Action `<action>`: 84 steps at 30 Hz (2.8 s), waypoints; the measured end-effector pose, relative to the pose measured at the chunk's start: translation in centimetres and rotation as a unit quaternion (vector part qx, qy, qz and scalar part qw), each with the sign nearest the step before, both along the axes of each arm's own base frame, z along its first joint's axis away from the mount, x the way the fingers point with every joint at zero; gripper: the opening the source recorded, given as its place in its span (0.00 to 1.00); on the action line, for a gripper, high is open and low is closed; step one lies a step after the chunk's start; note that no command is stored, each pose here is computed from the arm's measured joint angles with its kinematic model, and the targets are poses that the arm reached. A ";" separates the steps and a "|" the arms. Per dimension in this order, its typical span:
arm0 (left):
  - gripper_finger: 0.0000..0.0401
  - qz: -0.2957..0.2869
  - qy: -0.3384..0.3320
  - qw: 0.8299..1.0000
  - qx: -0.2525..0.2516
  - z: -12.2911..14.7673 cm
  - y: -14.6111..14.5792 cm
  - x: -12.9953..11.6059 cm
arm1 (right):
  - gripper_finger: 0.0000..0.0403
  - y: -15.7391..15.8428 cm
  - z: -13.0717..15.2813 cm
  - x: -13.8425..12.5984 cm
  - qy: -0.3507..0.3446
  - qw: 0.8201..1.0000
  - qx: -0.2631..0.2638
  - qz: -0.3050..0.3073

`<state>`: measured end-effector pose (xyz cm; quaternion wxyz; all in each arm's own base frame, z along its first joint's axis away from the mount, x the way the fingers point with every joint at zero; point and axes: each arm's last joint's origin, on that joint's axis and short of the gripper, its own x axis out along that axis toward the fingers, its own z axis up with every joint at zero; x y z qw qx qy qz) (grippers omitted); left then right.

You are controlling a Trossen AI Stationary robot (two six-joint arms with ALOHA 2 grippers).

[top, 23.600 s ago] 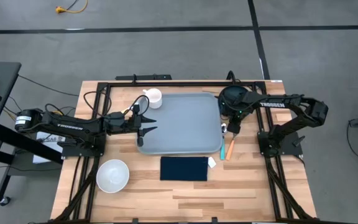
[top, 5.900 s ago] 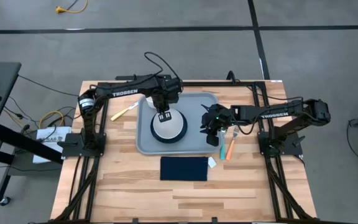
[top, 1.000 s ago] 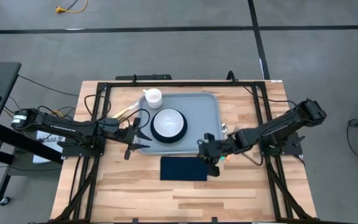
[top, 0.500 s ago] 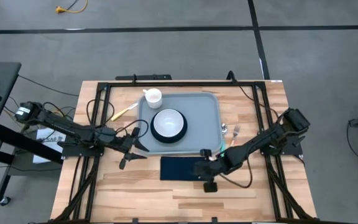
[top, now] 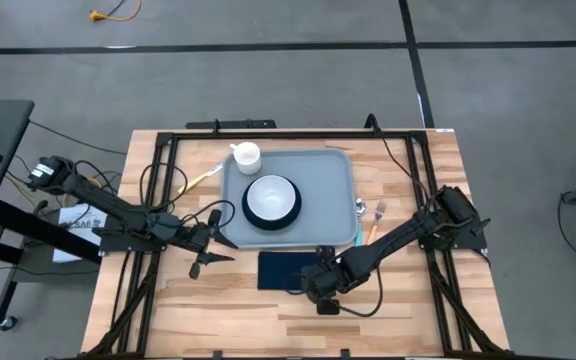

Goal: Set up tray
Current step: Put the black napkin on the gray tray to the right of the black plate

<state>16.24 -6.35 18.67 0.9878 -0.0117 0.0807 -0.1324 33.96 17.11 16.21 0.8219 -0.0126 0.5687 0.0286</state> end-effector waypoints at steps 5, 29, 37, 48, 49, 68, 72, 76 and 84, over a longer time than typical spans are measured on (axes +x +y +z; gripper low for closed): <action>0.34 -0.001 -0.001 1.000 0.005 0.0 0.0 0.0 | 0.35 0.2 0.7 0.2 -0.004 1.000 0.003 0.000; 0.34 -0.001 -0.001 1.000 0.004 0.0 0.0 0.0 | 0.52 0.4 -2.7 -0.7 0.103 0.994 -0.022 -0.010; 0.34 -0.001 -0.001 1.000 0.005 0.0 0.0 0.0 | 0.47 0.5 -4.3 -0.5 0.123 0.992 -0.038 -0.009; 0.34 -0.001 0.000 1.000 0.005 0.0 0.0 0.0 | 0.05 0.1 0.0 -1.7 0.098 0.994 0.011 -0.053; 0.34 -0.001 0.000 1.000 0.005 0.0 0.0 0.0 | 0.06 0.1 0.3 -1.8 0.095 0.993 0.013 -0.063; 0.34 -0.001 0.001 1.000 0.005 0.0 0.0 0.0 | 0.01 0.8 9.2 -9.4 0.140 0.970 -0.014 -0.197; 0.34 -0.001 0.001 1.000 0.005 0.0 0.0 0.0 | 0.01 2.0 12.8 -10.7 0.123 0.972 -0.005 -0.198; 0.34 -0.001 0.001 1.000 0.005 0.0 0.0 0.0 | 0.01 2.9 16.4 -11.8 0.106 0.971 0.008 -0.213; 0.34 -0.001 0.000 1.000 0.004 0.0 0.0 0.0 | 0.01 3.7 19.7 -13.1 0.153 0.944 0.092 -0.278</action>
